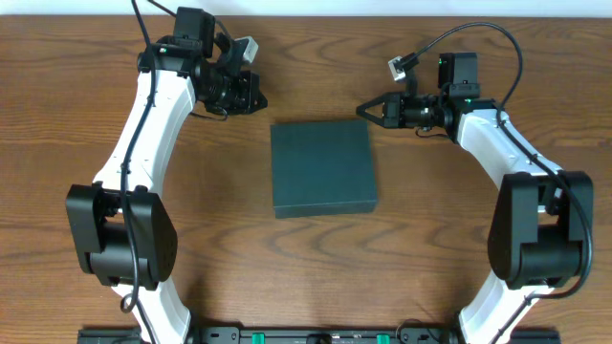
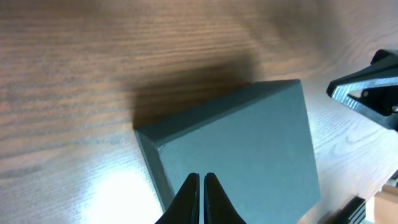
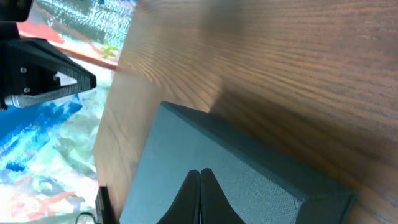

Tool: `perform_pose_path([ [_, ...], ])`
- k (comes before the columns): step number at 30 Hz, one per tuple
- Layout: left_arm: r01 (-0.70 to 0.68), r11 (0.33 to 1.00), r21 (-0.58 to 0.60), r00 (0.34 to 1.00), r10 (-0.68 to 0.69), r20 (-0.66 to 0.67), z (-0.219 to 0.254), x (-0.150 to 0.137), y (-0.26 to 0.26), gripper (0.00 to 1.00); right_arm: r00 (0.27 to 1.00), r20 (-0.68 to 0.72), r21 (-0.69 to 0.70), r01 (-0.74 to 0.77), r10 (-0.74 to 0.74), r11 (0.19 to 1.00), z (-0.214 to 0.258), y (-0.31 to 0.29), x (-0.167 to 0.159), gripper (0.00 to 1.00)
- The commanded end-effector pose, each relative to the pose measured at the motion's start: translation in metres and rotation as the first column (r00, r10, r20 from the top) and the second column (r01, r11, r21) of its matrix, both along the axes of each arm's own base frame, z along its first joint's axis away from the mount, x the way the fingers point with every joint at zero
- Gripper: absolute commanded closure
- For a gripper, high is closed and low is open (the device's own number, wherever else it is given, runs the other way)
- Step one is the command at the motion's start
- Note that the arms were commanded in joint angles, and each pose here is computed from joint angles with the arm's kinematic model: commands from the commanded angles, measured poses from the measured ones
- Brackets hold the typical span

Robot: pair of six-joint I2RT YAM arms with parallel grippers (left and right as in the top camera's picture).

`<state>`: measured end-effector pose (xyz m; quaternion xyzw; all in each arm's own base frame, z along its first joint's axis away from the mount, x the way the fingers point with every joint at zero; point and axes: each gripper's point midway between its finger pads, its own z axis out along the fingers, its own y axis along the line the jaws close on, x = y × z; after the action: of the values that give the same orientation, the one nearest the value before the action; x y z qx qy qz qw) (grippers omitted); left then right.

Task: Pack container

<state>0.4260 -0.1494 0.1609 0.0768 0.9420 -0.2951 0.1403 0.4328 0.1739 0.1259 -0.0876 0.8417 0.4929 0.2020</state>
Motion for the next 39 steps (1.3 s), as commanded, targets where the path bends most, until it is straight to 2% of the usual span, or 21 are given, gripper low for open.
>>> perform_pose_path([
  [1, 0.020, 1.000, 0.015, 0.998, -0.021, 0.053, 0.021, -0.003, 0.001, 0.94, 0.997, 0.072, -0.010, -0.021, 0.022, 1.000, 0.022, 0.003, -0.003, 0.98],
  [9, 0.070, 0.997, 0.029, 0.990, -0.074, 0.123, 0.055, -0.024, 0.002, 0.94, 0.986, 0.167, -0.169, 0.036, -0.007, 0.985, 0.059, -0.015, -0.022, 0.99],
  [16, 0.116, 0.992, 0.040, 0.978, -0.121, 0.173, 0.081, -0.046, -0.002, 0.94, 0.985, 0.174, -0.329, 0.066, -0.008, 0.942, 0.080, -0.031, -0.062, 0.99],
  [20, 0.134, 0.990, 0.046, 0.974, -0.140, 0.176, 0.093, -0.063, 0.001, 0.94, 0.994, 0.101, -0.436, 0.015, 0.032, 0.900, 0.069, -0.031, -0.093, 0.98],
  [26, 0.155, 0.986, 0.058, 0.962, -0.164, 0.218, 0.119, -0.090, 0.005, 0.94, 0.996, -0.008, -0.488, -0.083, 0.091, 0.869, 0.039, -0.016, -0.124, 0.98],
  [31, 0.153, 0.986, 0.058, 0.951, -0.163, 0.262, 0.142, -0.112, 0.008, 0.94, 0.995, -0.084, -0.560, -0.091, 0.053, 0.823, 0.007, -0.023, -0.139, 0.98],
  [39, 0.148, 0.987, 0.058, 0.928, -0.159, 0.337, 0.174, -0.148, 0.014, 0.94, 0.990, -0.135, -0.563, -0.112, 0.042, 0.819, -0.034, -0.027, -0.156, 0.98],
])
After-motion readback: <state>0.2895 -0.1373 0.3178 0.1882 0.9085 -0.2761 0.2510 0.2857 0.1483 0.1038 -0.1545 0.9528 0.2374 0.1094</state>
